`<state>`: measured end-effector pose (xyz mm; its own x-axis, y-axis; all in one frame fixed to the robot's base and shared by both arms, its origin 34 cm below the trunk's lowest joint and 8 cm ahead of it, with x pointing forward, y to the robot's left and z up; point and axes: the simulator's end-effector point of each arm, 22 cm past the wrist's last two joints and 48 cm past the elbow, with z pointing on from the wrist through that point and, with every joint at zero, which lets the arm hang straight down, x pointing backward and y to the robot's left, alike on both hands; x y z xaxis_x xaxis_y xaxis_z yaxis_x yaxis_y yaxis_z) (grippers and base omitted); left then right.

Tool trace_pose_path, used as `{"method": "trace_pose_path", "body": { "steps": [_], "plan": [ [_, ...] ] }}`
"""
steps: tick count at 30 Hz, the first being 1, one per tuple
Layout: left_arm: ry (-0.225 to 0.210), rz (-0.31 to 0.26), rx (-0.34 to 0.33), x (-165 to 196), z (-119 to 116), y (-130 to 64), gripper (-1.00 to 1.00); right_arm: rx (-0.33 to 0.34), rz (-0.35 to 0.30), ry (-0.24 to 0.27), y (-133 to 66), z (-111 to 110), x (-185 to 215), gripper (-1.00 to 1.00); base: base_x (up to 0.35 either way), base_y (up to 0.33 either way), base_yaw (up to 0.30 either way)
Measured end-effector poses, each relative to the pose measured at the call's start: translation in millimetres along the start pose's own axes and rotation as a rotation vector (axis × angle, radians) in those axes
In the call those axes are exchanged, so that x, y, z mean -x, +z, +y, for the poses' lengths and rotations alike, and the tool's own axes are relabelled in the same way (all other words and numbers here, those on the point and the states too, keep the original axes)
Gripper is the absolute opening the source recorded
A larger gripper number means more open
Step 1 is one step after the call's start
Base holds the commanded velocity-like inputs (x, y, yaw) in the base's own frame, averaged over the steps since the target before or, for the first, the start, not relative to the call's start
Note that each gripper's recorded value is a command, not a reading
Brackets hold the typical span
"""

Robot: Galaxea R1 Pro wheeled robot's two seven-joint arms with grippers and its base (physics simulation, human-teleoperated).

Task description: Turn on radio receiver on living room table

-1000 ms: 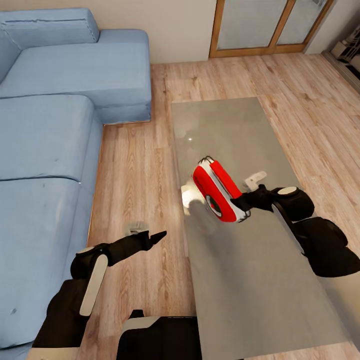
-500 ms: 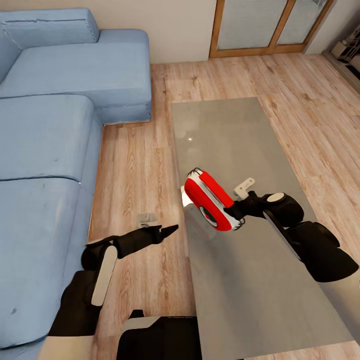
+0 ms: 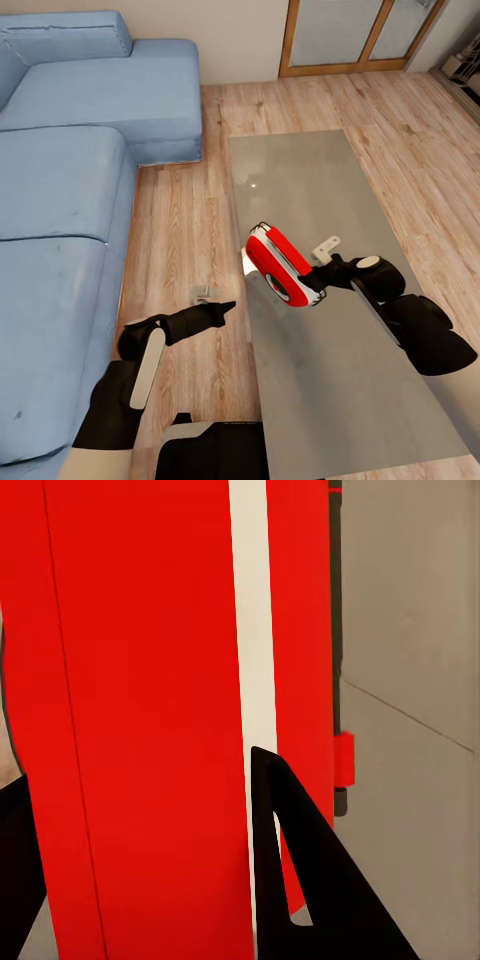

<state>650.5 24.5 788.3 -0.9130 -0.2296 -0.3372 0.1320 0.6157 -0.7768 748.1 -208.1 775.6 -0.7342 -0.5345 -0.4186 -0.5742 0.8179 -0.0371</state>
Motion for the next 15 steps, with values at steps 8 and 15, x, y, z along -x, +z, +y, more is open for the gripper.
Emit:
{"method": "trace_pose_path", "body": {
  "steps": [8,15],
  "plan": [
    [-0.001,0.008,-0.016,-2.8,-8.6,4.4,-1.0,-0.002,-0.002,0.0,-0.5,-0.7,0.6,-1.0,0.0,0.0,0.0],
    [-0.002,0.007,-0.019,-2.6,-9.8,5.0,-1.0,0.025,-0.002,0.002,-0.6,5.0,0.6,-1.0,0.0,0.0,0.0]
  ]
}}
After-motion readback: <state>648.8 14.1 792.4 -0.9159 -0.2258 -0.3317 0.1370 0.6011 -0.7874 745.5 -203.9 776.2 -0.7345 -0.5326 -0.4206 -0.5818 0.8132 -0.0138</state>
